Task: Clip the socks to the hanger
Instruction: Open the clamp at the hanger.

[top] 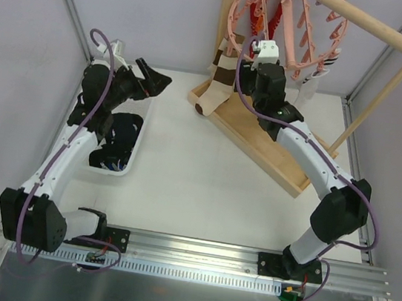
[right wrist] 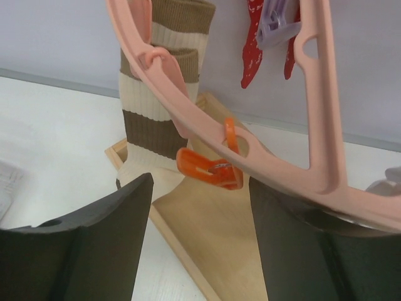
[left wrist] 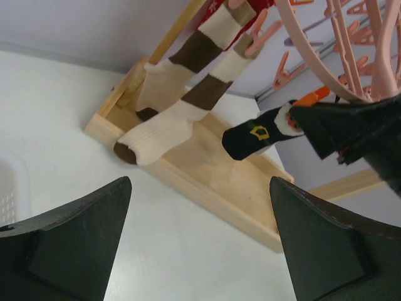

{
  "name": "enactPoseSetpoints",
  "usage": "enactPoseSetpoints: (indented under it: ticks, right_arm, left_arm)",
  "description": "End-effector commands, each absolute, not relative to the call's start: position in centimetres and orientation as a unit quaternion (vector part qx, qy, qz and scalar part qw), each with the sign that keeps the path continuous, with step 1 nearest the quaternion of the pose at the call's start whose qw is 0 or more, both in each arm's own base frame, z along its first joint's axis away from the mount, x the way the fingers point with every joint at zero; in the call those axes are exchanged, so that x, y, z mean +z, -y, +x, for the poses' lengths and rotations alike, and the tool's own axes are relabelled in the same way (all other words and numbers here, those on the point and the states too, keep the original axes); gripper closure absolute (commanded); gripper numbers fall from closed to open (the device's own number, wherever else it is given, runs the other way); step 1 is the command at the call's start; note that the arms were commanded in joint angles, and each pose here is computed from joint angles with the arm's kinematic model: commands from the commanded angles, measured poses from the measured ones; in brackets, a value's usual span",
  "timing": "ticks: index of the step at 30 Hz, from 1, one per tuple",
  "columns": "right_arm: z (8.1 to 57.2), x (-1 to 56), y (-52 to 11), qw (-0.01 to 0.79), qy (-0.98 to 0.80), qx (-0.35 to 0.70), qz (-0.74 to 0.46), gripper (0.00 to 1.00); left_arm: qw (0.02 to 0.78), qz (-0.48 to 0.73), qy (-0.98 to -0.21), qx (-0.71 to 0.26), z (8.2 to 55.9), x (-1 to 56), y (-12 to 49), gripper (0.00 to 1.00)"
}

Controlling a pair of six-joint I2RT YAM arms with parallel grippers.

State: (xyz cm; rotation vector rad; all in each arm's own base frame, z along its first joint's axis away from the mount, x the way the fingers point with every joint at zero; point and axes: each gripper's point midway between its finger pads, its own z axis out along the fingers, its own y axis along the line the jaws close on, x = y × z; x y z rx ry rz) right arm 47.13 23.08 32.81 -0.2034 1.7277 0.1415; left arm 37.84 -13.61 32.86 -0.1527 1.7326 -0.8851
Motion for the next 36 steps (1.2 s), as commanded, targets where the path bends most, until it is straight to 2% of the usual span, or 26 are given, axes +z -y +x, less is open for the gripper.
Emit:
enactPoseSetpoints:
  ticks: [1, 13, 26, 36]
  right_arm:
    - [46.8, 37.9, -22.7, 0.697, -0.707, 0.091, -0.078, 0.34]
    - [44.9, 40.1, -20.3, 0.710, -0.693, 0.107, -0.067, 0.34]
    - [45.4, 40.6, -17.8, 0.703, -0.692, 0.158, -0.051, 0.37]
    - [44.2, 41.7, -16.7, 0.712, -0.683, 0.154, -0.057, 0.37]
  left_arm:
    - [0.621, -0.048, -0.664, -0.413, 40.1, 38.9, 14.9, 0.07]
    - [0.618, 0.025, -0.615, -0.488, 46.0, 43.5, 22.6, 0.07]
    - [0.589, 0.005, -0.565, -0.577, 50.0, 45.2, 29.5, 0.10]
    - [0.586, -0.038, -0.556, -0.589, 50.7, 45.6, 32.0, 0.17]
